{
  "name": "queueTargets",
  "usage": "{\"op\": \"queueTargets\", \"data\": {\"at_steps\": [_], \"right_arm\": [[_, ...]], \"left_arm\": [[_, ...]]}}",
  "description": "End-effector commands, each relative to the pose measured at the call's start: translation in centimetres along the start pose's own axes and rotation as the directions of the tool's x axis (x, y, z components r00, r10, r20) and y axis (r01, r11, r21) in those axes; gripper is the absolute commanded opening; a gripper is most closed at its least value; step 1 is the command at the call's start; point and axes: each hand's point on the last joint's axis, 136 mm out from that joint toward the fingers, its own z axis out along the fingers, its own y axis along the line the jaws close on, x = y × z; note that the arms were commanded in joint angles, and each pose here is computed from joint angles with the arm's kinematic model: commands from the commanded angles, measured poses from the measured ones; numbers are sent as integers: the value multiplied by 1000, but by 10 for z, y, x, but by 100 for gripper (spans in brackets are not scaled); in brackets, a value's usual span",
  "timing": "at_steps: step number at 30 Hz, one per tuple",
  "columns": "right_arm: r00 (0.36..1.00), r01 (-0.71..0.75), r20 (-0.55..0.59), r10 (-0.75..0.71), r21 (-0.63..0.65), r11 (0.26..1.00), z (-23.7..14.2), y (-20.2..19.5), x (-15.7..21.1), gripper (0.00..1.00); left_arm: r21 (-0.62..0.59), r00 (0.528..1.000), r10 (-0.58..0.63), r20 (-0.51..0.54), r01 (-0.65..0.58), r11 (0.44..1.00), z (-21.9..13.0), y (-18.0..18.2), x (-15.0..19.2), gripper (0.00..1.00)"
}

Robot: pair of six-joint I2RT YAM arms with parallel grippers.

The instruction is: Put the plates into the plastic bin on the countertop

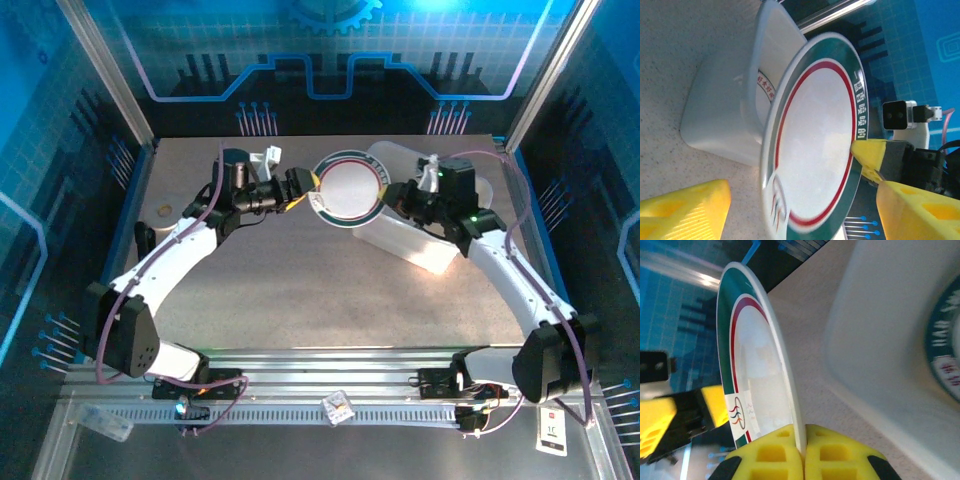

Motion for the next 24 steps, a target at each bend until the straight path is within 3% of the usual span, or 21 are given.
{"op": "queueTargets", "data": {"at_steps": [1, 8, 24], "right_arm": [[994, -23, 102, 25, -19, 1000, -35, -4, -22, 0], [964, -131, 242, 111, 67, 989, -73, -63, -49, 0], [970, -201, 182, 164, 208, 957, -33, -134, -54, 0]], "left_arm": [[14, 992, 103, 74, -104, 994, -18, -29, -17, 80], [-18, 993, 84, 80, -82, 996, -16, -12, -26, 81], [-77, 999, 20, 26, -18, 997, -1, 31, -10, 82]]}}
